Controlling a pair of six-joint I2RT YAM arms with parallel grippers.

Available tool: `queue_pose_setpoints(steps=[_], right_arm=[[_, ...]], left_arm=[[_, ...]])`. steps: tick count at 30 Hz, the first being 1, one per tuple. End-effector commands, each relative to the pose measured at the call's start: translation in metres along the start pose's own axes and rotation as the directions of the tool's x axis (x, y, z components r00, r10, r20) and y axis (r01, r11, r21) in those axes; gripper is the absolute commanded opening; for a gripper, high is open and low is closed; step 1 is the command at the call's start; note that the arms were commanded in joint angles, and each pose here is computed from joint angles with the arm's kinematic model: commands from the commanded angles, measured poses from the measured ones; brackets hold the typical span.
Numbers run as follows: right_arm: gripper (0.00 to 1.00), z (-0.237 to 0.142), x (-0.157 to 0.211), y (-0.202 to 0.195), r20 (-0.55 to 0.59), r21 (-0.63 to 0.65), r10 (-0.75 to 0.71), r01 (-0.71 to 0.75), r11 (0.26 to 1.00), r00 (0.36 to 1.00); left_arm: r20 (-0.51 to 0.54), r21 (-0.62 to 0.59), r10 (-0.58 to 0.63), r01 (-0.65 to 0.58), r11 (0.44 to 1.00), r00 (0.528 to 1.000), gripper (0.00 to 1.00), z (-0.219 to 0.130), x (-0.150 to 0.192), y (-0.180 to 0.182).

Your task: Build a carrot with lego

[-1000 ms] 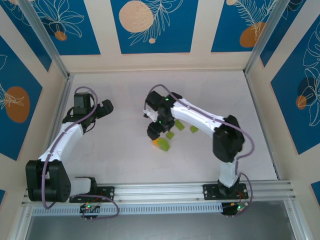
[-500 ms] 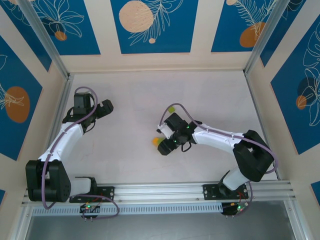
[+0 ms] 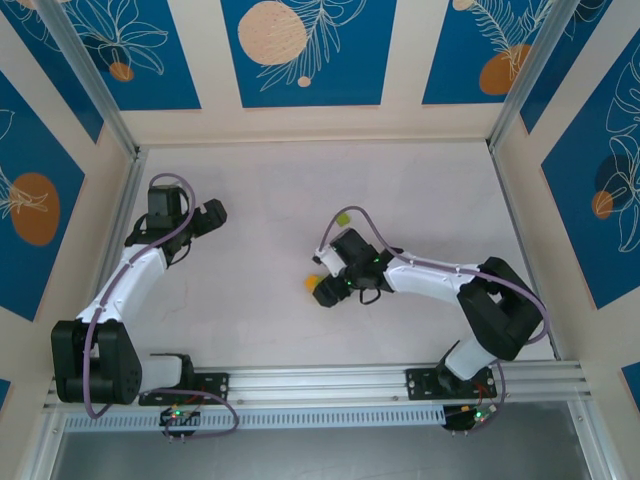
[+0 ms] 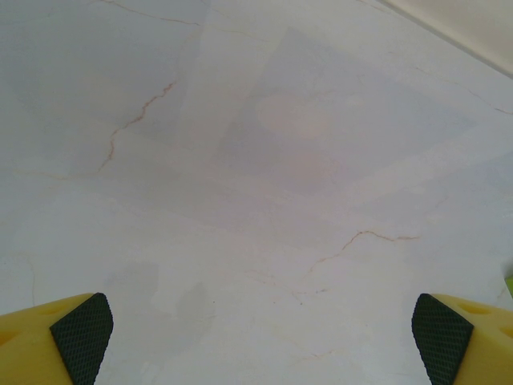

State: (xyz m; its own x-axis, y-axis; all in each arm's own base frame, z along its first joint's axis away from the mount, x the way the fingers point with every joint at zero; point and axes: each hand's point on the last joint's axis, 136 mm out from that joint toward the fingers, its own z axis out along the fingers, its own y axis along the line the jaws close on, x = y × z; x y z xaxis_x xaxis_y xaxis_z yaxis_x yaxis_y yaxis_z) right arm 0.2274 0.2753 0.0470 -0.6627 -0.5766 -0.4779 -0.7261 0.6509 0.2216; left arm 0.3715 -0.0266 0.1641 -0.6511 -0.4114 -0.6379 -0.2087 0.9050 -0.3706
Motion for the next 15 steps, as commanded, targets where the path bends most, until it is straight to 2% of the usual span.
queue_pose_setpoints(steps=[1,15], right_arm=[[0.67,-0.003,0.003,0.005,0.04,-0.049,-0.012,0.014,0.999,0.999],[0.63,-0.013,0.006,0.009,0.105,-0.108,-0.003,0.014,0.994,0.994]], left_arm=[[-0.006,0.007,-0.01,0.01,1.0,1.0,0.98,-0.002,-0.002,0.001],[-0.006,0.014,-0.01,0.01,1.0,1.0,0.99,-0.001,-0.003,0.0]])
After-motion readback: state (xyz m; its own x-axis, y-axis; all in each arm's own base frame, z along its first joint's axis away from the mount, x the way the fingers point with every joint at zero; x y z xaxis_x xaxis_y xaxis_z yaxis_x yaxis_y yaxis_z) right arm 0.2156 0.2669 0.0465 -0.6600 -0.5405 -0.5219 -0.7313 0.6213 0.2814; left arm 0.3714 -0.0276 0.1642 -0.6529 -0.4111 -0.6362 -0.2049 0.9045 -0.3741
